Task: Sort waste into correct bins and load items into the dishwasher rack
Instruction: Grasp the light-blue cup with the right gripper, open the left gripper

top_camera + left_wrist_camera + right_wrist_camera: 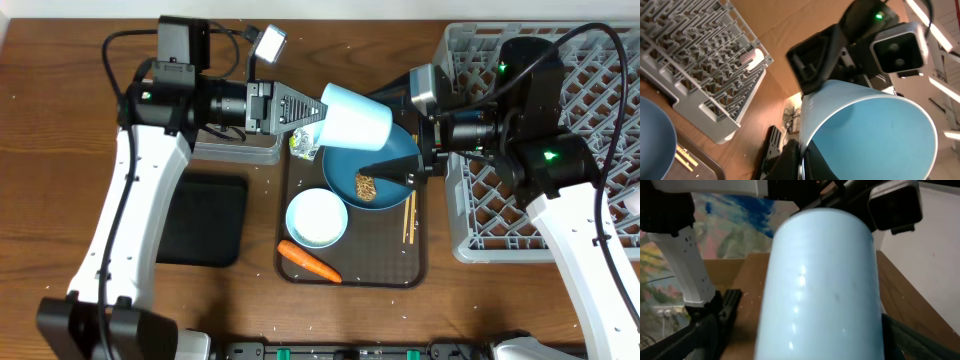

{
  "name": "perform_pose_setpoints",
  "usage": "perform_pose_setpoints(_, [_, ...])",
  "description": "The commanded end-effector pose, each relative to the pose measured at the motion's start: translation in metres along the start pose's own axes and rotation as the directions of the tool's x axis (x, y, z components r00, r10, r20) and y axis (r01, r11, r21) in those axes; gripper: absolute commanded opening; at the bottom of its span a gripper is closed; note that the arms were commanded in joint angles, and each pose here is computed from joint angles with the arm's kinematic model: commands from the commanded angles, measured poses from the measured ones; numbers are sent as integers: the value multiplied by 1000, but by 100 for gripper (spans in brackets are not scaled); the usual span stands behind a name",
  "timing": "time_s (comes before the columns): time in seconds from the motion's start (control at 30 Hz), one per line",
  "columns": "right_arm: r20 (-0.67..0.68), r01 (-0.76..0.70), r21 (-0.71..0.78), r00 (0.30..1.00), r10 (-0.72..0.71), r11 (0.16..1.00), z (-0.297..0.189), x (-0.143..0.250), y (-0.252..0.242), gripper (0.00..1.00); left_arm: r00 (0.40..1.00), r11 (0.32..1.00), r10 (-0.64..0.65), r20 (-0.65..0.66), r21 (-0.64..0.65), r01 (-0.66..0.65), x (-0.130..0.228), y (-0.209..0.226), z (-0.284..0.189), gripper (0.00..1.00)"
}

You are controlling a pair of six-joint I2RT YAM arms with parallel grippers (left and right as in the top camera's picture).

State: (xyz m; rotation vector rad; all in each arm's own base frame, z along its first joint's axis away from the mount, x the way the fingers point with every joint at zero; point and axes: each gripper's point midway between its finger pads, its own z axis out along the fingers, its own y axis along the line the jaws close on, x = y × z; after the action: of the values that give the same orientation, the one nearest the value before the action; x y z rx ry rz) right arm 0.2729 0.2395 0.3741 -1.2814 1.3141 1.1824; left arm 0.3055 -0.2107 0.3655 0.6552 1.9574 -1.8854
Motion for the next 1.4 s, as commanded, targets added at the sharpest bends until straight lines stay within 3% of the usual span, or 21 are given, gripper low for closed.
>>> perform_pose_setpoints(0.0, [28,27,-68,999,-25,997,3,-6,12,90,1000,1000,4,-3,27,-4,2,-16,-1,6])
perform_pose_setpoints(0.1, [31,36,-69,999,-34,997,3,-7,12,82,1000,1000,7,-3,27,-7,1,-16,-1,6])
perform_pose_setpoints(0.57, [62,89,-111,995,-82,990,6,-16,18,74,999,999,37,0,27,-37,-1,-16,-1,6])
perform_pose_setpoints(1.17, [4,-92,11,996,92,996,29,-11,-2,73,994,994,105,5,27,-105,-6,-18,-1,6])
perform_pose_setpoints(1.37, [18,-184,101,983,183,978,32,-14,-17,79,993,993,118,6,25,-118,-7,-18,-1,6])
